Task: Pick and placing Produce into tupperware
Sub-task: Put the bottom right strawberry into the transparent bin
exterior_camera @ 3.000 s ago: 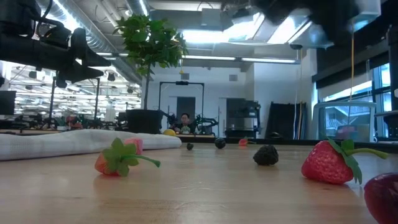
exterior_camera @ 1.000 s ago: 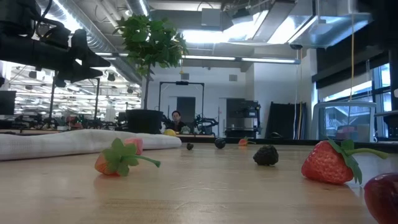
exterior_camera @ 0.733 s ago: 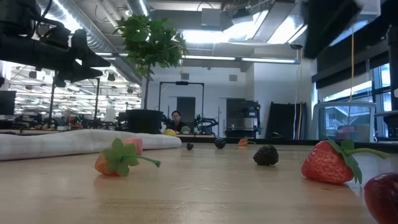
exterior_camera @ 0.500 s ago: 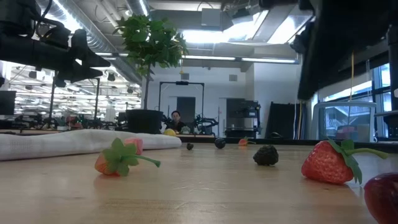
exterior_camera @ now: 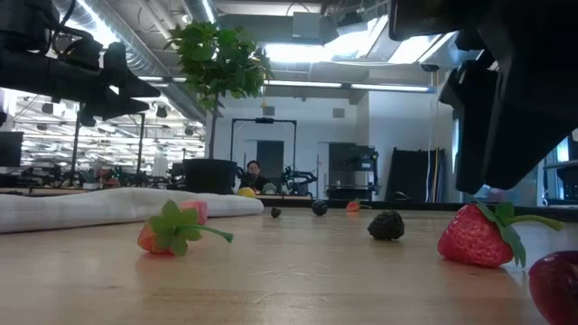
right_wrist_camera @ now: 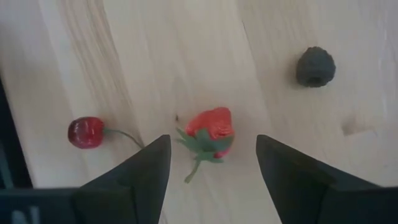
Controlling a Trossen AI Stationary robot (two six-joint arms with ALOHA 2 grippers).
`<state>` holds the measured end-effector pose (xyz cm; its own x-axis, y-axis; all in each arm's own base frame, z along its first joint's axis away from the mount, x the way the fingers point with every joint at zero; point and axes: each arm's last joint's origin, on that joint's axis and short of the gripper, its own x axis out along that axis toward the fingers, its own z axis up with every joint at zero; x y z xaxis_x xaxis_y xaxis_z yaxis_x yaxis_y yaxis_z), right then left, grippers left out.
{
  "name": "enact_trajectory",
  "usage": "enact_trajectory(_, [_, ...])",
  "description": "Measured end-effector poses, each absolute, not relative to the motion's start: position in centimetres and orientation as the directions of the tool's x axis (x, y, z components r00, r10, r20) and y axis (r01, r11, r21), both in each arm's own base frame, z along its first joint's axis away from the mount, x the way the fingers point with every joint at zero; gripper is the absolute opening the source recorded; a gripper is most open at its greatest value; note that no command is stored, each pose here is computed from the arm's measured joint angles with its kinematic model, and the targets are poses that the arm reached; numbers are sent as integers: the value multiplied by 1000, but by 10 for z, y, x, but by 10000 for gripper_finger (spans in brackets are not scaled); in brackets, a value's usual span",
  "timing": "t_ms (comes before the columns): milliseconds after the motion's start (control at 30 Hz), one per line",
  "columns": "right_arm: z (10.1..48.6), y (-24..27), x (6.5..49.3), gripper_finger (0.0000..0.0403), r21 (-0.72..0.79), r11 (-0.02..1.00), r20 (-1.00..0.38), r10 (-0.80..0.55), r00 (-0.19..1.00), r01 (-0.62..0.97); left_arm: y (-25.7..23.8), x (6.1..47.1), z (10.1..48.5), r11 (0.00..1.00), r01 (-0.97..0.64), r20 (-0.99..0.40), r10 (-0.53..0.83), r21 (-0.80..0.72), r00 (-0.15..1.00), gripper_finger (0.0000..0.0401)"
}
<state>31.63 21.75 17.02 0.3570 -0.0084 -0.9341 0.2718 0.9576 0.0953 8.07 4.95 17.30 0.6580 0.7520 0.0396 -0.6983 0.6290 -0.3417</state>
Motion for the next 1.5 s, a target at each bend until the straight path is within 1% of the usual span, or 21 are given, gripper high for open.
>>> enact_trajectory(133, [170, 218, 316, 239, 107, 953, -935, -1, 355, 284, 50, 81, 173, 629, -698, 40, 752, -342, 658, 225])
enact_trajectory(233, [170, 218, 316, 249, 107, 961, -938, 13, 347, 256, 50, 81, 173, 629, -698, 40, 752, -342, 658, 225])
enact_trajectory(433, [170, 219, 316, 305, 97, 970, -938, 14, 347, 223, 50, 81, 173, 629, -698, 40, 752, -342, 658, 225])
enact_trajectory(567, [170, 219, 316, 326, 100, 970, -936, 16, 351, 222, 50, 81, 173, 629, -698, 40, 752, -342, 658, 225])
enact_trajectory(867, [170, 217, 317, 322, 72, 973, -929, -15, 369, 221, 50, 81, 173, 630, -697, 40, 751, -344, 659, 225])
enact_trajectory(1100, [166, 218, 321, 318, 73, 975, -926, -13, 378, 211, 49, 81, 173, 643, -685, 40, 738, -343, 674, 225])
enact_trajectory(1267, [146, 220, 324, 318, 49, 977, -940, -26, 340, 209, 49, 81, 173, 645, -683, 40, 737, -343, 675, 225])
enact_trajectory(1500, [140, 220, 324, 318, 39, 971, -947, -40, 320, 235, 49, 81, 173, 645, -684, 40, 737, -343, 675, 225])
